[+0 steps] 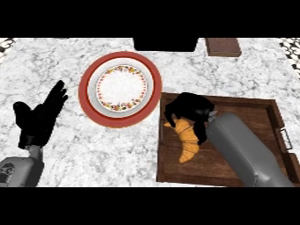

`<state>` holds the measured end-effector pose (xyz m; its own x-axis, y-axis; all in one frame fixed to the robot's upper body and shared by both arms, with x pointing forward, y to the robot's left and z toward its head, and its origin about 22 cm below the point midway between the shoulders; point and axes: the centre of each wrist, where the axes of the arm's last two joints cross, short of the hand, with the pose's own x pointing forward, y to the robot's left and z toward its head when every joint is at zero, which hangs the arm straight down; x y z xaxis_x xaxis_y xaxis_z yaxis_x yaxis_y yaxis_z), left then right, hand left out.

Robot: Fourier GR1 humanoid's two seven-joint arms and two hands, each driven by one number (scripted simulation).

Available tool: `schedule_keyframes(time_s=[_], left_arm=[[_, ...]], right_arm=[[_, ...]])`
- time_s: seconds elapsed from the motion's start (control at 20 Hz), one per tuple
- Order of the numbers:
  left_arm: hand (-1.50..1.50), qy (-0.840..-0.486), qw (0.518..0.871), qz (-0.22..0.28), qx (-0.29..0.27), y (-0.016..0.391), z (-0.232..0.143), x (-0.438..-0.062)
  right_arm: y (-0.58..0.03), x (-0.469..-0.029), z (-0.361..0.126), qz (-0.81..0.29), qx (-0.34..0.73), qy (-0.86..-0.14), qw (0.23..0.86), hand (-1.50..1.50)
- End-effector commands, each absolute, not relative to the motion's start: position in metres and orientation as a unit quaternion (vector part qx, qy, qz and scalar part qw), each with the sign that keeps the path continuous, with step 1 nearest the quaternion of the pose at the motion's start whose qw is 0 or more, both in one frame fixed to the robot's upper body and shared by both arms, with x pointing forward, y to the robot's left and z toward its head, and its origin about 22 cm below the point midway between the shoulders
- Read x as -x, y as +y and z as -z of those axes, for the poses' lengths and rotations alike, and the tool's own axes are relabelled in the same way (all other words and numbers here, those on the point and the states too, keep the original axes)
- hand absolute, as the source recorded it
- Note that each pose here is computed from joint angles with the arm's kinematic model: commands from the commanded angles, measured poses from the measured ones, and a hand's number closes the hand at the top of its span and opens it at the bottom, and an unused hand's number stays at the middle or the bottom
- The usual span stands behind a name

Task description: Pick the croissant from the tray and place it in the plate

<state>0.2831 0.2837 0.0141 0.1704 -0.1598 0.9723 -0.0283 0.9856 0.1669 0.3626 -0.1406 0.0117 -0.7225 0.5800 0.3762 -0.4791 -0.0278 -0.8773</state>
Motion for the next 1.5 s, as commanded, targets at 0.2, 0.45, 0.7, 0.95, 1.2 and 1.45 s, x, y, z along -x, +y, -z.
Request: schedule_keyframes(time_s=[0.2,0.45,0.7,0.95,1.2,1.45], left_arm=[[0.0,-0.643,0.76,0.06,-0.063,0.278,-0.016,-0.287],[0.0,-0.644,0.76,0.069,-0.053,0.271,-0.019,-0.293],[0.0,-0.642,0.762,0.077,-0.04,0.261,-0.016,-0.296],[0.0,-0.651,0.754,0.081,-0.035,0.262,-0.028,-0.304],[0.0,-0.654,0.751,0.08,-0.043,0.257,-0.036,-0.308],[0.0,-0.648,0.758,0.068,-0.046,0.264,-0.026,-0.304]], right_arm=[[-0.06,-0.352,-0.056,-0.561,0.181,-0.683,0.431,1.5],[-0.037,-0.351,-0.099,-0.435,0.311,-0.734,0.42,1.5],[-0.017,-0.34,-0.114,-0.326,0.383,-0.727,0.467,1.5],[0.008,-0.333,-0.122,-0.243,0.42,-0.704,0.519,1.5],[0.027,-0.336,-0.119,-0.204,0.46,-0.679,0.535,1.5],[0.028,-0.343,-0.107,-0.194,0.471,-0.659,0.554,1.5]])
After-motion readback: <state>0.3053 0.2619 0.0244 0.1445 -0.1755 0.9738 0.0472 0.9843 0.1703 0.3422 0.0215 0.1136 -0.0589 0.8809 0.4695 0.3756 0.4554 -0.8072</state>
